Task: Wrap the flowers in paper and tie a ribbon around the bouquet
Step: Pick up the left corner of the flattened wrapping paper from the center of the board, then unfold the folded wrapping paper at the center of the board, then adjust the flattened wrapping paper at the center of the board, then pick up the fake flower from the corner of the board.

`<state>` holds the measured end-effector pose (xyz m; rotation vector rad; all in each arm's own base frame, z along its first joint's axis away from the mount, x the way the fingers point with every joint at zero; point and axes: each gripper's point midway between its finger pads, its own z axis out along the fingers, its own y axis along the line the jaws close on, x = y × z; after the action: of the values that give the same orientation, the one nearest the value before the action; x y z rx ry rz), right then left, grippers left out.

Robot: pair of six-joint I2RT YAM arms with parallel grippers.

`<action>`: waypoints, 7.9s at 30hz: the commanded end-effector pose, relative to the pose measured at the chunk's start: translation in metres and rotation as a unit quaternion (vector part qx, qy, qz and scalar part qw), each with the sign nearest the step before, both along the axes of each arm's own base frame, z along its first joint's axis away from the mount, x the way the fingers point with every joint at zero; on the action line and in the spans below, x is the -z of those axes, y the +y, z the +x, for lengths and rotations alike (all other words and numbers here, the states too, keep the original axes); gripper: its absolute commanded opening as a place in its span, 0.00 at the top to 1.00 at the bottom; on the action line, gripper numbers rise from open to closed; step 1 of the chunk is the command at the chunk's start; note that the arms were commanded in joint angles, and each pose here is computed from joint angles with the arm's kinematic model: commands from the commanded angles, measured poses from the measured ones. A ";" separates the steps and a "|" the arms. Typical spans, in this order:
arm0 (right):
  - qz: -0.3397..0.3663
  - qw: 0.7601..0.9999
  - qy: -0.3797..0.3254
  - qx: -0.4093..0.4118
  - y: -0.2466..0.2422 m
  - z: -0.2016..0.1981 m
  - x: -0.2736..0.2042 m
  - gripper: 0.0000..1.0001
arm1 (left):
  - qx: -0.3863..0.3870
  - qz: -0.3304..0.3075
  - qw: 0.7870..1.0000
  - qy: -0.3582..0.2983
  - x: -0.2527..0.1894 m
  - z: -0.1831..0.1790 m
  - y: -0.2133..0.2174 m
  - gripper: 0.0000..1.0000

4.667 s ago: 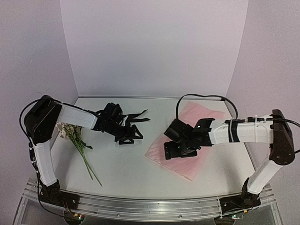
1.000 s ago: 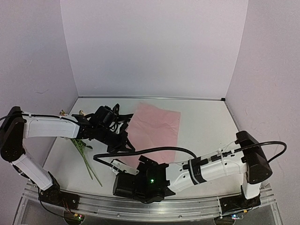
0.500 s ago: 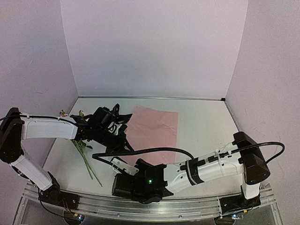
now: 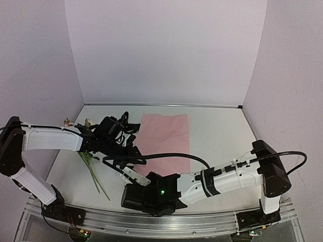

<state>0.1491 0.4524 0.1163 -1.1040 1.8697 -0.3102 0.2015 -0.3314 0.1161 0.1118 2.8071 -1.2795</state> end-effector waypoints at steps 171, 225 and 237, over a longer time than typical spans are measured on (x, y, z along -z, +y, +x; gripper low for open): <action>0.535 0.617 0.377 0.436 -0.262 0.125 0.093 0.03 | -0.036 0.155 0.976 -0.146 0.037 0.191 0.010 0.17; 0.407 0.740 0.285 0.454 -0.302 0.066 0.047 0.04 | -0.471 0.292 0.829 -0.071 0.012 0.108 0.254 0.09; 0.402 0.770 0.303 0.392 -0.273 0.081 0.013 0.02 | -0.461 0.365 0.808 -0.040 0.065 0.119 0.307 0.13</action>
<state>0.2260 0.1690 0.0918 0.3447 2.5686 0.4420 0.2926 -0.0344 0.0555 -1.0742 2.4694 -0.0242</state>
